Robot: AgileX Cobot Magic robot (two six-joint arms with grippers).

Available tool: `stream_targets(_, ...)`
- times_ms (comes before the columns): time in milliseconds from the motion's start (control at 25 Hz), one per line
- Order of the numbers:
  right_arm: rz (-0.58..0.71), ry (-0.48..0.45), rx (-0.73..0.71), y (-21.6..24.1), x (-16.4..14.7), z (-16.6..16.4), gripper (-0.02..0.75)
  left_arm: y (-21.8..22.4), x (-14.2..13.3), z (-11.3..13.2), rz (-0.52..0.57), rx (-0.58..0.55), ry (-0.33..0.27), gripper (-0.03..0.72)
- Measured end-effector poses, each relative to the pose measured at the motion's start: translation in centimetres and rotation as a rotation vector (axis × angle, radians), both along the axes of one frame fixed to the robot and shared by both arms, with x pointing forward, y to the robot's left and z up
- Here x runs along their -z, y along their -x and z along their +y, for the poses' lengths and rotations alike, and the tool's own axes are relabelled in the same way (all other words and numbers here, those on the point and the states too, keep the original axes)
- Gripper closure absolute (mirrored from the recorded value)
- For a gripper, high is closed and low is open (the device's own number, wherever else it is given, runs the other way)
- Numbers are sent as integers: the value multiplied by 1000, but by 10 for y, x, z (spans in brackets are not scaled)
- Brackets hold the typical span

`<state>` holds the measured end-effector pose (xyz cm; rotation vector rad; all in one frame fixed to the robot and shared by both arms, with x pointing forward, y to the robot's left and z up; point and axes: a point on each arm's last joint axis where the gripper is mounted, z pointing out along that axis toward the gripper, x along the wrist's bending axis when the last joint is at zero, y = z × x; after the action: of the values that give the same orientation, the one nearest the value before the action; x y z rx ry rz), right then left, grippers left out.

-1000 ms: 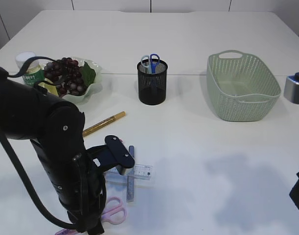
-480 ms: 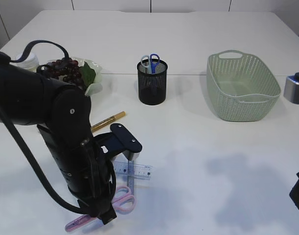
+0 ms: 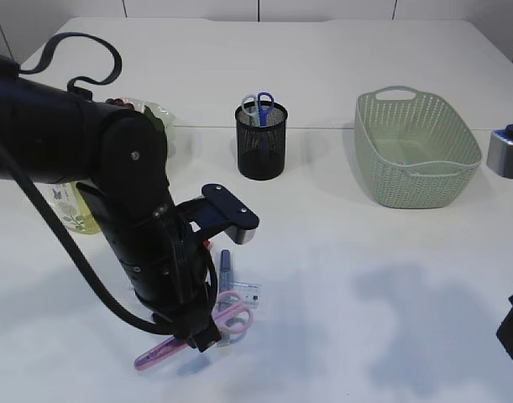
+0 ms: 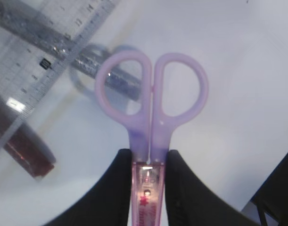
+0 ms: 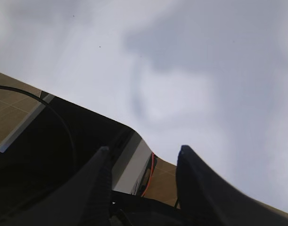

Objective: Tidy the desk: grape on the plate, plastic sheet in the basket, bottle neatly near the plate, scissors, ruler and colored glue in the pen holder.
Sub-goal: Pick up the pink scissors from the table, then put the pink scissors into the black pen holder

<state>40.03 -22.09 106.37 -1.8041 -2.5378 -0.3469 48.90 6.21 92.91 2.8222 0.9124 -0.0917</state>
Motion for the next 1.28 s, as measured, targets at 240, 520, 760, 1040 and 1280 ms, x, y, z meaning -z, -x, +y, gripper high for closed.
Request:
stream_targets(240,0,0,0,0,0,0,374,-5,-7,-5,-17,-11,23,545)
stream_targets(520,0,0,0,0,0,0,374,-8,-9,-7,-33,-28,38,545)
stream_targets(760,0,0,0,0,0,0,374,-17,-13,-11,-108,-89,100,545)
stream_targets(1040,0,0,0,0,0,0,374,-39,-17,-5,-210,-188,191,545)
stream_targets(1280,0,0,0,0,0,0,374,-55,-21,3,-259,-300,275,545)
